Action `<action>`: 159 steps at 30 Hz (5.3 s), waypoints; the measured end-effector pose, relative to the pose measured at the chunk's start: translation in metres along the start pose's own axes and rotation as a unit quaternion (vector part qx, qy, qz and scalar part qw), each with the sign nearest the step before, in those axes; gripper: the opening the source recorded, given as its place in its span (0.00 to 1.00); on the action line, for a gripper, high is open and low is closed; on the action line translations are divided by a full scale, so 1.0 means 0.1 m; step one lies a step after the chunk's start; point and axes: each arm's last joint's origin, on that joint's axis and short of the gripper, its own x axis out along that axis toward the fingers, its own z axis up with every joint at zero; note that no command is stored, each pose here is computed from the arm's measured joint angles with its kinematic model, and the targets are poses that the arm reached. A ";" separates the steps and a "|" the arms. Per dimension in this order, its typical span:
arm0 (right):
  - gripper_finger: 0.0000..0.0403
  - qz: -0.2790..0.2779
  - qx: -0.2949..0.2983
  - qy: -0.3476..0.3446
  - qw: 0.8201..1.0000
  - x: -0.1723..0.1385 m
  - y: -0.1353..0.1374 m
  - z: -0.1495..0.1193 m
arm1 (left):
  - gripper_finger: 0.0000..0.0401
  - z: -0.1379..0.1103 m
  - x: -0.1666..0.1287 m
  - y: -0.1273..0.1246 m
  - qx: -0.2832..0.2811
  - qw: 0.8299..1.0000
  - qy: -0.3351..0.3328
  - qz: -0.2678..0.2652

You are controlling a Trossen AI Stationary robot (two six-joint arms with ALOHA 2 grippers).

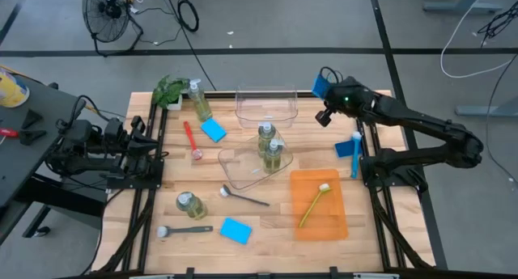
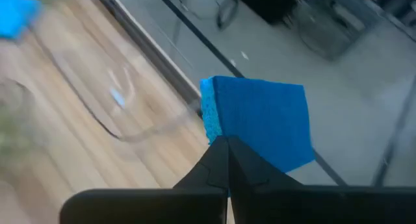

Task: Pick & Place Kitchen Sink Supplies
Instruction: Put the blue sponge into the top transparent bin, then put the blue dish brush into the orange bin

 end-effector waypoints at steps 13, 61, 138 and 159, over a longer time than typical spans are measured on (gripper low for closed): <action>0.00 0.155 -0.037 -0.096 0.983 -0.25 0.22 0.27 | 0.09 0.00 0.00 0.00 0.000 1.000 0.000 0.000; 0.00 0.360 -0.067 -0.178 0.913 0.93 0.01 0.42 | 0.09 0.00 0.00 0.00 0.000 1.000 0.000 0.000; 0.56 0.253 -0.025 -0.109 0.961 0.50 -0.20 0.32 | 0.09 0.00 0.00 0.00 0.000 1.000 0.000 0.000; 0.56 0.068 0.062 0.271 0.958 0.37 -0.22 -0.39 | 0.09 0.00 0.00 0.00 0.000 1.000 0.000 0.000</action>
